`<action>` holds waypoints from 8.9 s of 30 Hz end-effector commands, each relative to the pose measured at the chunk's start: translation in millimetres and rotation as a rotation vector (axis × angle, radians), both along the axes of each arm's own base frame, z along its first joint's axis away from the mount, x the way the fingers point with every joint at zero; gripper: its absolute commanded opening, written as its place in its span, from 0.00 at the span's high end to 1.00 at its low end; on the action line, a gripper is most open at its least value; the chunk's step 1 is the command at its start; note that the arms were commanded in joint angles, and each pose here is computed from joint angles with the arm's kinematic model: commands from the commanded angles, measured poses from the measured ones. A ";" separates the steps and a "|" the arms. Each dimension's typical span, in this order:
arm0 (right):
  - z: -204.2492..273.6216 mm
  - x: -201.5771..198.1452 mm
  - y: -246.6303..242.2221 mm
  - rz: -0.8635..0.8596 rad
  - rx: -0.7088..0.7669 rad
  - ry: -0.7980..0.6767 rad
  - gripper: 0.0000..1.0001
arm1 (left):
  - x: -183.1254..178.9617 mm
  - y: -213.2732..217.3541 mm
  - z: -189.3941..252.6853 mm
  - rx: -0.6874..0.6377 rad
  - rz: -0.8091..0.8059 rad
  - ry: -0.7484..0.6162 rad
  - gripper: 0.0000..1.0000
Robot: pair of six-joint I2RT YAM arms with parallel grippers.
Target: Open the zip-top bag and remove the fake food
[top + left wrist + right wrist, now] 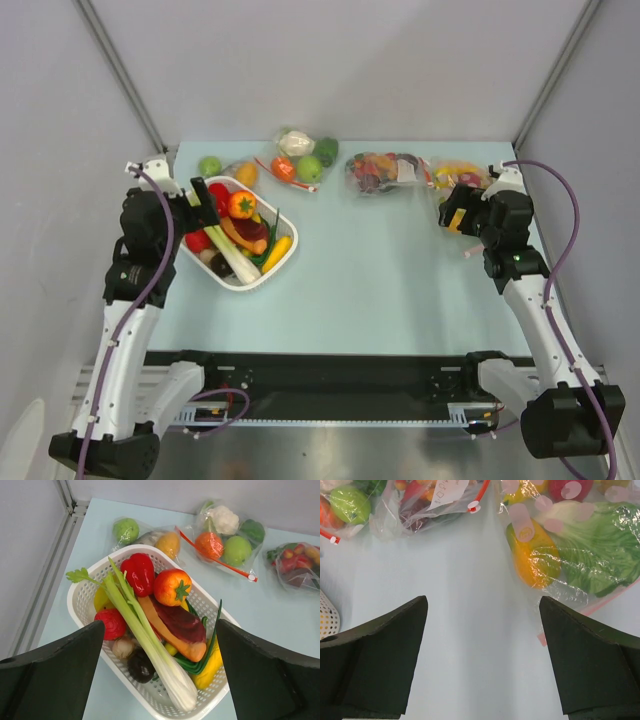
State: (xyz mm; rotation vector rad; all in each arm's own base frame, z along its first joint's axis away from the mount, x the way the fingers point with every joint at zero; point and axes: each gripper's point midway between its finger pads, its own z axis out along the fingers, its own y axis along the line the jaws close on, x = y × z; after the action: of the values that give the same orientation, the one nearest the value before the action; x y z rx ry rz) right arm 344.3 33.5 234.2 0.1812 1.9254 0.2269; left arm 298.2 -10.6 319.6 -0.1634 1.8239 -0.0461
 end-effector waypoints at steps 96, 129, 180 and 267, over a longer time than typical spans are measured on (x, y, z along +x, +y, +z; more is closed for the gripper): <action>26.1 15.9 223.4 0.370 0.746 0.437 1.00 | -11.0 -355.2 -84.9 -0.186 -0.857 0.067 0.00; 47.5 -22.0 207.7 0.380 0.932 0.437 1.00 | -30.6 -366.7 -108.1 -0.197 -1.004 0.047 1.00; 57.2 -35.7 202.5 1.171 0.154 -0.136 0.11 | -75.4 -299.7 -51.2 0.214 -1.335 0.129 1.00; 46.7 -69.4 220.5 1.289 0.280 -0.016 1.00 | -31.7 -334.2 -39.2 0.048 -1.260 0.025 0.39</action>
State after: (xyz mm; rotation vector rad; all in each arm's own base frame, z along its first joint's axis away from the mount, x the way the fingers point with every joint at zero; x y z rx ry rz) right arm 272.3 251.7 257.7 -0.8798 1.8008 1.3590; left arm 274.5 -345.6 265.1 1.0457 1.7298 -0.8110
